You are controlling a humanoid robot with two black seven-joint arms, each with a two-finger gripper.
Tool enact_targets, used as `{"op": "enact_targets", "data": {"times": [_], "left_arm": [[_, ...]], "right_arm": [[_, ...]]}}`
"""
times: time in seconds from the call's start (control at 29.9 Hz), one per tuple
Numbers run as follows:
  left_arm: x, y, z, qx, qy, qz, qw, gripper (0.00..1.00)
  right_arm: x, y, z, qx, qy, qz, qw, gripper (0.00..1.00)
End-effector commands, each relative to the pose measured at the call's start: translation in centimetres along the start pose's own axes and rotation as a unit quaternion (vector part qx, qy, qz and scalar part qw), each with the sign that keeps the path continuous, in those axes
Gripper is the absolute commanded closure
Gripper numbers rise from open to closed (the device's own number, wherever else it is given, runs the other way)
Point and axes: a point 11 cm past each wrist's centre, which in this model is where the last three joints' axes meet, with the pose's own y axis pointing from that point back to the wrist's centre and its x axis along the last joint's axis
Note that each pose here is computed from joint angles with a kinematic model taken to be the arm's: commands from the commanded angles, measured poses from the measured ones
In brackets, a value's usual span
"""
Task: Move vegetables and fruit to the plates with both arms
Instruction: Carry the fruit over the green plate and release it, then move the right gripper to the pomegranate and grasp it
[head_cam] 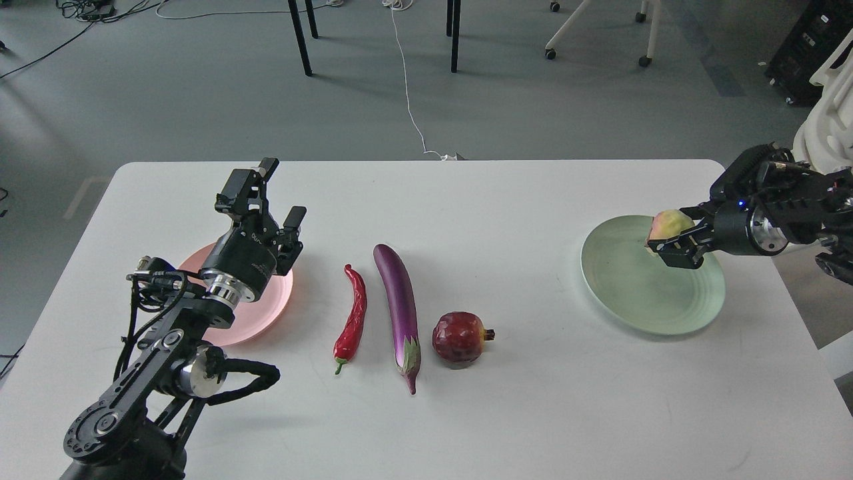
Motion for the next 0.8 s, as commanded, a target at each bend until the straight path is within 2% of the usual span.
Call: {"op": "enact_targets", "data": {"times": [0.0,0.13,0.23,0.4,0.67,0.77], "left_arm": [[0.0,0.0,0.0,0.0,0.0,0.001,1.0,0.01],[0.0,0.0,0.0,0.0,0.0,0.001,1.0,0.01],[0.0,0.0,0.0,0.0,0.0,0.0,1.0,0.01],[0.0,0.0,0.0,0.0,0.0,0.0,1.0,0.01],[0.0,0.0,0.0,0.0,-0.001,0.0,1.0,0.01],[0.0,0.0,0.0,0.0,0.0,0.001,1.0,0.01]], "right_arm": [[-0.8,0.1,0.8,-0.014,-0.002,-0.006,1.0,0.35],[-1.5,0.0,1.0,-0.019,-0.003,-0.008,1.0,0.28],[-1.3,-0.3,0.7,-0.016,-0.001,-0.006,1.0,0.17],[-0.9,-0.8,0.1,-0.008,0.0,-0.002,1.0,0.1],[-0.2,-0.3,0.3,-0.009,0.001,0.011,1.0,0.05],[2.7,0.6,0.3,-0.003,0.008,0.048,0.999,0.04]]}}
